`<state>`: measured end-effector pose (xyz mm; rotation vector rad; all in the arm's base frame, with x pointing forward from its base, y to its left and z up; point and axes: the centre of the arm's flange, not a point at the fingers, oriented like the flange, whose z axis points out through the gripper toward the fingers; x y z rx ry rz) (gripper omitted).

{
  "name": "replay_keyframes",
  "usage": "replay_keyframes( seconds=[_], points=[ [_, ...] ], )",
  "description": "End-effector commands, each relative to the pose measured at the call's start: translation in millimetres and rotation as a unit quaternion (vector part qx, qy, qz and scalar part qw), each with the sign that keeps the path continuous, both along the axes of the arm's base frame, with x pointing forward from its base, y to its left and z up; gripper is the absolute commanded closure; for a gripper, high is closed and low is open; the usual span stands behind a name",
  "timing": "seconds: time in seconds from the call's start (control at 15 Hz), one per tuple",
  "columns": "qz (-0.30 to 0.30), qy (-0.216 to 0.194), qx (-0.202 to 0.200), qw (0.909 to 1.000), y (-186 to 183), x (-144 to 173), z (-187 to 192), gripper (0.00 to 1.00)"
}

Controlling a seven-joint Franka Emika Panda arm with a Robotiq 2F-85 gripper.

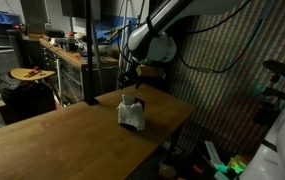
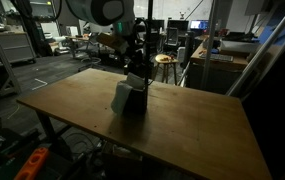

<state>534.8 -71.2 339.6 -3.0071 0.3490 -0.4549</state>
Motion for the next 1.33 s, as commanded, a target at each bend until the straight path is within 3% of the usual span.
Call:
replay_keyframes(
  seconds=[0.0, 0.73, 0.93, 1.27],
  points=[
    [0.006, -0.008, 0.009, 0.9999, 7.5, 16.4, -3.4, 0.0],
    [-0.006, 0.025, 0.003, 0.9997, 3.0, 25.3, -54.0, 0.0],
    [-0.089, 0.013, -0.021, 0.9957, -6.6, 21.2, -39.4, 0.0],
    [-0.178, 0.001, -0.081, 0.9806, -22.9, 15.8, -29.6, 0.0]
  ],
)
